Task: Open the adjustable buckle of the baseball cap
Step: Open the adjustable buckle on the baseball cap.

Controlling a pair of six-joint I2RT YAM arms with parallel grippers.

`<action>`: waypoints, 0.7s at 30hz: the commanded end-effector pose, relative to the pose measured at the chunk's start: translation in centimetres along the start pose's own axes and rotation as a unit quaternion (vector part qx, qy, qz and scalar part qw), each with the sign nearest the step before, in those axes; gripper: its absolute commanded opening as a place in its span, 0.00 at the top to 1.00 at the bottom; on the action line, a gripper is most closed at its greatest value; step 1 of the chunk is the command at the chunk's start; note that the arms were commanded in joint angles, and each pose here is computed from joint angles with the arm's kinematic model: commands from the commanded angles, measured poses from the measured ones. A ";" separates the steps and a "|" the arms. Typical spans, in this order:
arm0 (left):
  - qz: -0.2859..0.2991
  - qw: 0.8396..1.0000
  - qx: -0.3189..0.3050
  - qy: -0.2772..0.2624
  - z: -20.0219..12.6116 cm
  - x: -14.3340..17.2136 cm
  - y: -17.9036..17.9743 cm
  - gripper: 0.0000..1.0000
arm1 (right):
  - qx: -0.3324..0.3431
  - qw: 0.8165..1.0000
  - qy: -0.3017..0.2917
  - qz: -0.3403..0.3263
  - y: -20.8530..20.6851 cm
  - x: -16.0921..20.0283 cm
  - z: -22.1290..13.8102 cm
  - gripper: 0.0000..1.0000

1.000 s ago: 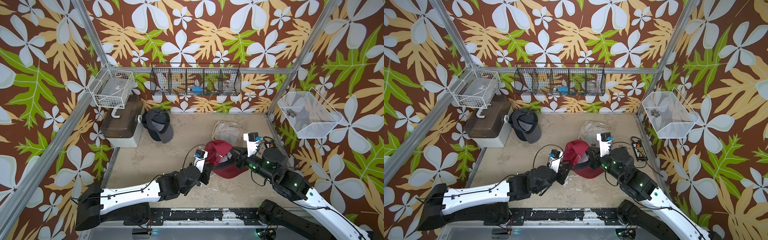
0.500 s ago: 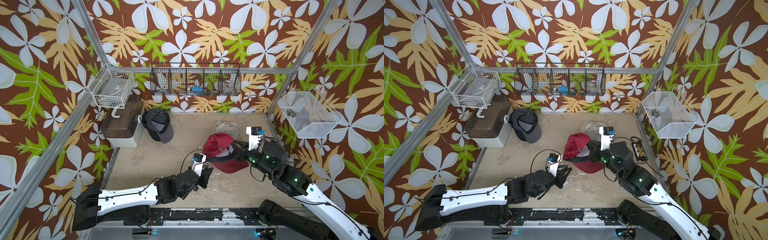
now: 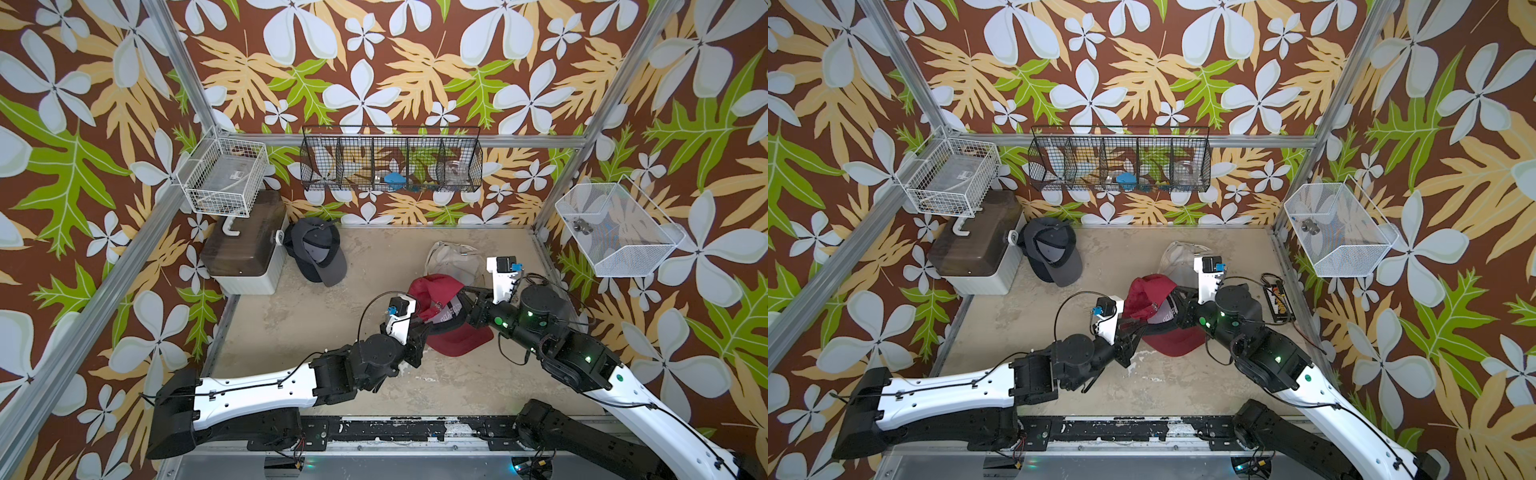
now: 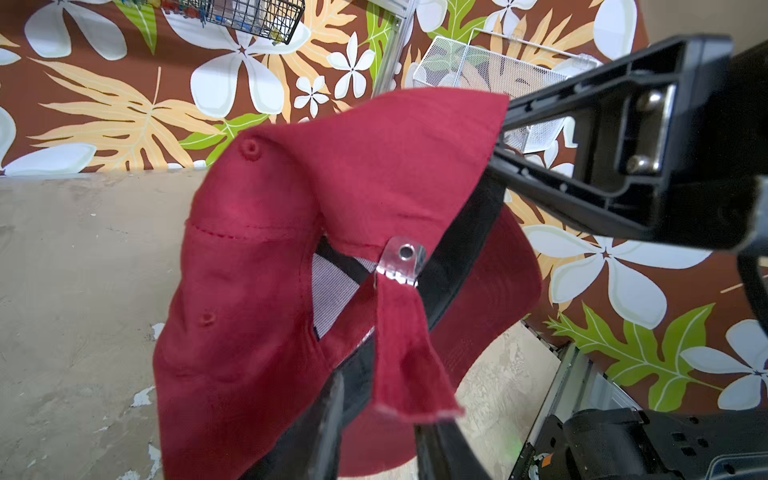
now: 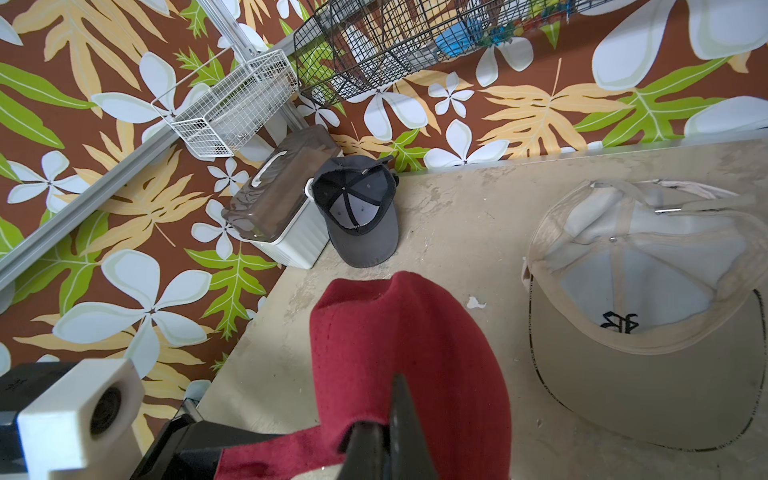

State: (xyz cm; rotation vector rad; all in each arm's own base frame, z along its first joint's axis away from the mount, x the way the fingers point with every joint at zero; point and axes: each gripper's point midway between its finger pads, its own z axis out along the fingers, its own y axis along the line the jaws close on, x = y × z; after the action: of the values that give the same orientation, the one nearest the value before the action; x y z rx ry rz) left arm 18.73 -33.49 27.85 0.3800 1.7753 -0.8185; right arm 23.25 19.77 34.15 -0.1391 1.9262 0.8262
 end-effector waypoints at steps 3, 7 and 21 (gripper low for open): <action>0.007 1.000 0.005 -0.020 0.2 -1.2 -0.6 0.68 | -0.028 0.999 -0.015 0.011 1.2 -0.9 -0.3 1.00; 0.010 1.000 0.009 -0.023 0.3 -1.5 -0.8 0.68 | -0.038 0.999 -0.017 0.014 1.6 -1.2 -0.5 1.00; 0.017 0.999 0.007 -0.032 0.6 -2.1 -1.1 0.66 | -0.066 0.997 -0.014 0.025 2.6 -1.1 -0.7 1.00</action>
State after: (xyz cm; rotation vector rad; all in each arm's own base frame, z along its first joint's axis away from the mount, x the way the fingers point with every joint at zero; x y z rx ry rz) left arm 19.03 -34.46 29.24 0.3962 1.7309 -0.8154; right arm 22.24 20.65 35.34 -0.1607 1.9017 0.9370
